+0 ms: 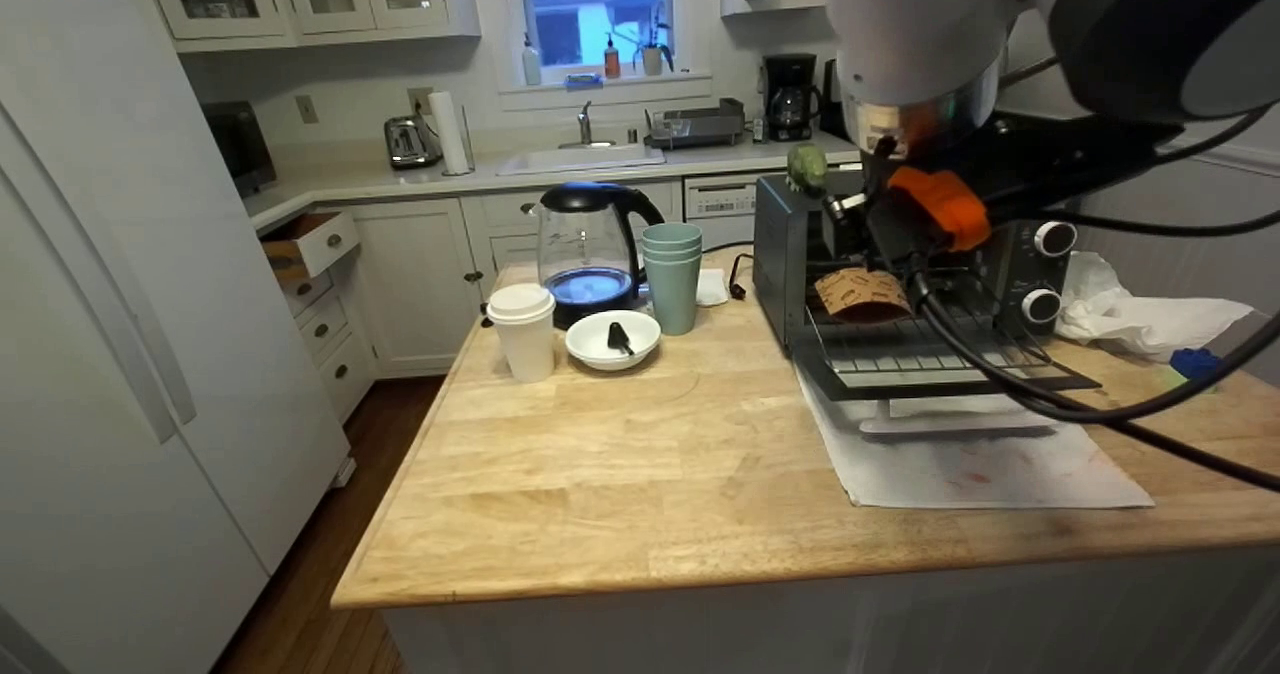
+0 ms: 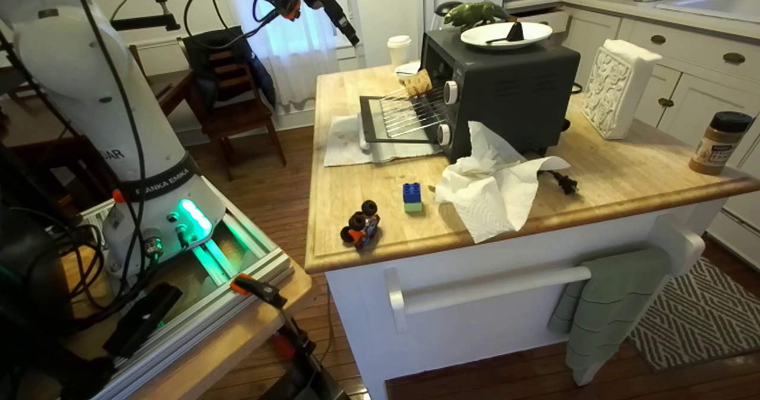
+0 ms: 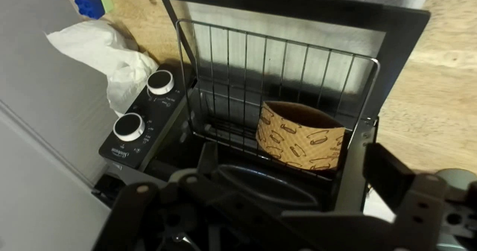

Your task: Remove the brown pack from the oven rack

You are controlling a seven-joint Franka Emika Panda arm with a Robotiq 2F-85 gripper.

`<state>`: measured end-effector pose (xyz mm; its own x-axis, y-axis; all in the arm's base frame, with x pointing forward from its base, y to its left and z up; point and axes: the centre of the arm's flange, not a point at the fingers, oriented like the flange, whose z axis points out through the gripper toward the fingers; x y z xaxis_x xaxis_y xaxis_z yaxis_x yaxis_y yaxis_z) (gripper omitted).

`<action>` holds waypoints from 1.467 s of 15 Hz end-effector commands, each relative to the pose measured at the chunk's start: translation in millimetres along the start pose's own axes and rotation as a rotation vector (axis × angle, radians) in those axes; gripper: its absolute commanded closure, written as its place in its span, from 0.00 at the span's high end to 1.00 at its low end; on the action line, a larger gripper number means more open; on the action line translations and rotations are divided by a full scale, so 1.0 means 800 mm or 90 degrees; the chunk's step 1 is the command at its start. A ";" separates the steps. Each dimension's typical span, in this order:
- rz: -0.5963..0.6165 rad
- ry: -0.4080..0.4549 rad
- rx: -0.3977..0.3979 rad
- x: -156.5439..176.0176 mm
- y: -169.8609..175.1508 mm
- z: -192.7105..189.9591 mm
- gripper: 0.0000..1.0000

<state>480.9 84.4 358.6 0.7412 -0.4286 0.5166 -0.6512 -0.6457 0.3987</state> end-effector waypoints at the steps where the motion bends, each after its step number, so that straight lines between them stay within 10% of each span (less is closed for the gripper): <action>1: -0.038 0.036 -0.065 0.017 -0.060 0.017 1.00; 22: -0.091 0.010 -0.161 0.078 -0.141 0.163 1.00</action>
<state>606.9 52.1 254.6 0.8348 -0.3386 0.4341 -0.5499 -0.5498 0.6287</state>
